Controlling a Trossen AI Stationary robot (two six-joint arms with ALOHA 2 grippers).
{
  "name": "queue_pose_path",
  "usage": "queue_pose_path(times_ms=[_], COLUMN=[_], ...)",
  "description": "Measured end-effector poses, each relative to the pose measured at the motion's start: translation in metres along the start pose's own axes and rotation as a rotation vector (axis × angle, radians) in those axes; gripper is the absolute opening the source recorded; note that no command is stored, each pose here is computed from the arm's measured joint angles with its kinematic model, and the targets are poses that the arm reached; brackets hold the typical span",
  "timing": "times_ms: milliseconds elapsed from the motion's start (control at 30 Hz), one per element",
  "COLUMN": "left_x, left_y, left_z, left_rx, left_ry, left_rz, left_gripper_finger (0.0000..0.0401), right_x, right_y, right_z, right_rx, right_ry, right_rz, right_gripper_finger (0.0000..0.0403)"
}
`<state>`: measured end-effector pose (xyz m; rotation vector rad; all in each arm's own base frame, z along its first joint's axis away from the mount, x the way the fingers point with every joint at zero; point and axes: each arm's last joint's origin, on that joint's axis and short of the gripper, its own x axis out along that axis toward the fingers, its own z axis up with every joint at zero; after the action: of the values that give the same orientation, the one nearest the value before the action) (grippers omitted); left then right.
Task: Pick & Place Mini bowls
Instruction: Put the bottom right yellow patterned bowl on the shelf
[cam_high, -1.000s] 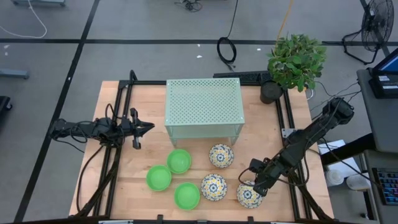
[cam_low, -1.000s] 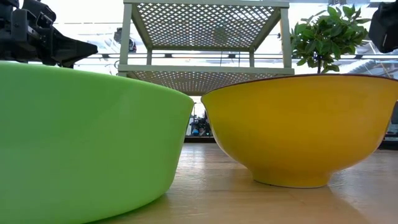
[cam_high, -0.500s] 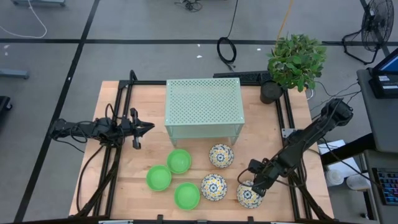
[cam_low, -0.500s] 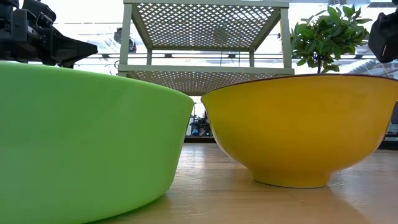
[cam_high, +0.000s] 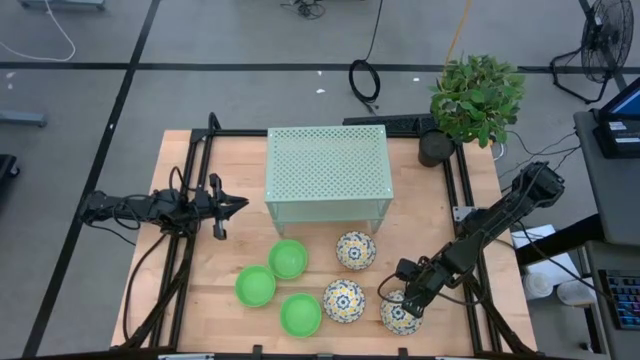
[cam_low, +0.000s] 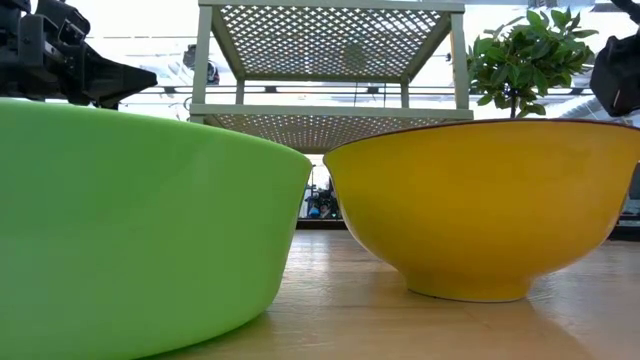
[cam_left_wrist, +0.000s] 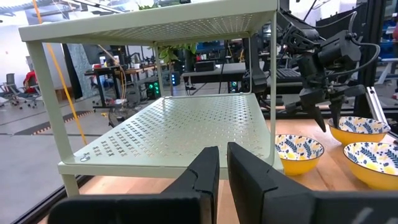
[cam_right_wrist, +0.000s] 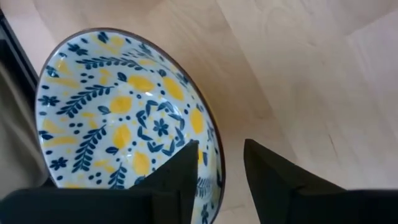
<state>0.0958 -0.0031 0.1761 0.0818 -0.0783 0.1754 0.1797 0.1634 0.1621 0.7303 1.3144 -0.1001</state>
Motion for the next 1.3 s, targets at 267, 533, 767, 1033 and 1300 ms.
queue_pose_path(times_ms=[267,533,767,1033,1300], left_x=[0.0,0.0,0.0,0.0,0.0], left_y=[0.0,0.0,0.0,0.0,0.0], left_z=[0.0,0.0,0.0,0.0,0.0], left_rx=[0.0,0.0,0.0,0.0,0.0], left_ry=[0.0,0.0,0.0,0.0,0.0], left_rz=[0.0,0.0,0.0,0.0,0.0], left_gripper_finger=[0.0037,0.0037,0.0037,0.0037,0.0037], right_x=[0.0,-0.017,-0.056,-0.079,-0.072], right_y=[0.0,0.015,0.043,0.066,0.055], right_z=[0.003,0.01,0.022,0.05,0.094], right_rx=[-0.137,-0.335,-0.787,-1.278,-1.177], right_ry=[-0.01,-0.223,-0.698,-1.23,-1.382], right_rz=[0.006,0.143,0.275,0.193,-0.026], right_gripper_finger=[0.001,0.0005,0.0003,0.0003,0.0003])
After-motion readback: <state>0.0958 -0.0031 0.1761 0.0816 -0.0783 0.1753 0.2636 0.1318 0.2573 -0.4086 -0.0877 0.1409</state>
